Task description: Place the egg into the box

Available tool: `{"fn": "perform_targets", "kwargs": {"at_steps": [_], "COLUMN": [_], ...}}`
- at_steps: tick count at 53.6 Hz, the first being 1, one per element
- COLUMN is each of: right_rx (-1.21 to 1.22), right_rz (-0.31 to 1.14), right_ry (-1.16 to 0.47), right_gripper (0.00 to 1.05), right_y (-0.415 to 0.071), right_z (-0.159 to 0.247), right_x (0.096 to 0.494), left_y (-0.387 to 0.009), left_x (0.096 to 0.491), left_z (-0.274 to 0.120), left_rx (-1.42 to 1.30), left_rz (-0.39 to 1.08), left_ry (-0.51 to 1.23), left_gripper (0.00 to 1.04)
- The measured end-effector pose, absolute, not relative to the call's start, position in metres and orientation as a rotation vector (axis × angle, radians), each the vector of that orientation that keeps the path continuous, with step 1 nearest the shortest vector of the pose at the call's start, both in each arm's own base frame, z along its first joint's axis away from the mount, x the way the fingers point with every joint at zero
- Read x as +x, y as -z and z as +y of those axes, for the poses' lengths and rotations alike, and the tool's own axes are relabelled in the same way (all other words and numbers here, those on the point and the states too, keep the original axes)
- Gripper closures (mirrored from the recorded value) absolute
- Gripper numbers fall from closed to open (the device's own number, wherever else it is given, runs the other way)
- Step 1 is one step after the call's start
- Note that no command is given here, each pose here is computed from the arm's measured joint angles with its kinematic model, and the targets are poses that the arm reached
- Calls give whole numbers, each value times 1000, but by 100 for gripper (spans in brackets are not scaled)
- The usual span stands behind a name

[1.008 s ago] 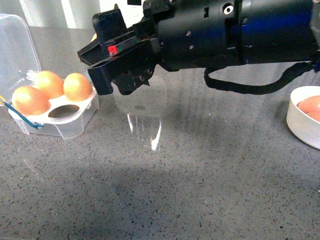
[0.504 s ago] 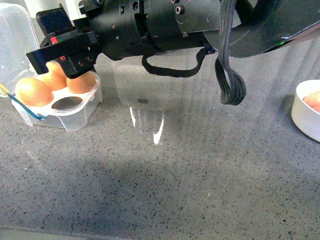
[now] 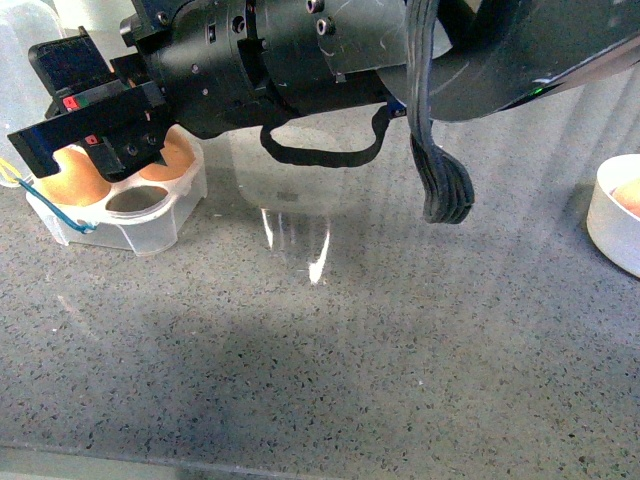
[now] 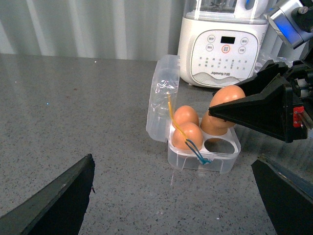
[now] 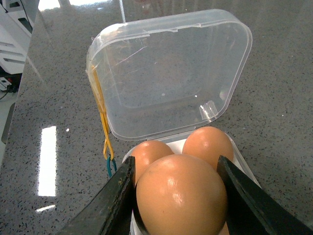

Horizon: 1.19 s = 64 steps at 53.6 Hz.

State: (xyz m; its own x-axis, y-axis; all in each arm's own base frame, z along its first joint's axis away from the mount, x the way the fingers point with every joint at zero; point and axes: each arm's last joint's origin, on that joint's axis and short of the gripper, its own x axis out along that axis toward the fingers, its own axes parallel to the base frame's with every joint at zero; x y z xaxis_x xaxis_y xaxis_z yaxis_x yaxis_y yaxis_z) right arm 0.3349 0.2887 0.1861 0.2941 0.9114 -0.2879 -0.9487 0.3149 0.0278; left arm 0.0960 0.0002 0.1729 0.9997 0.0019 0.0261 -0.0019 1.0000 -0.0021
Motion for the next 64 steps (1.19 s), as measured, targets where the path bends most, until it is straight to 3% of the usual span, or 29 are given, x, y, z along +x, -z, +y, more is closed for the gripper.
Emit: {"fn": "perform_targets", "kwargs": {"at_steps": [25, 39, 44, 58, 64], "right_rx": [-220, -240, -229, -179, -155], "right_rz": [318, 325, 301, 220, 201], "right_ry": [-1242, -1233, -1224, -1133, -993], "right_gripper": [62, 25, 6, 7, 7], "right_y": [-174, -173, -178, -203, -213], "right_z": [285, 282, 277, 254, 229], "right_x": [331, 331, 330, 336, 344], "left_y": [-173, -173, -173, -173, -173], "left_x": [96, 96, 96, 96, 96], "left_z": [0, 0, 0, 0, 0], "left_rx": [-2, -2, -2, -2, -2], "left_rz": [-26, -27, -27, -26, -26], "left_ry": [-2, -2, -2, -2, -2], "left_gripper": [7, 7, 7, 7, 7]}}
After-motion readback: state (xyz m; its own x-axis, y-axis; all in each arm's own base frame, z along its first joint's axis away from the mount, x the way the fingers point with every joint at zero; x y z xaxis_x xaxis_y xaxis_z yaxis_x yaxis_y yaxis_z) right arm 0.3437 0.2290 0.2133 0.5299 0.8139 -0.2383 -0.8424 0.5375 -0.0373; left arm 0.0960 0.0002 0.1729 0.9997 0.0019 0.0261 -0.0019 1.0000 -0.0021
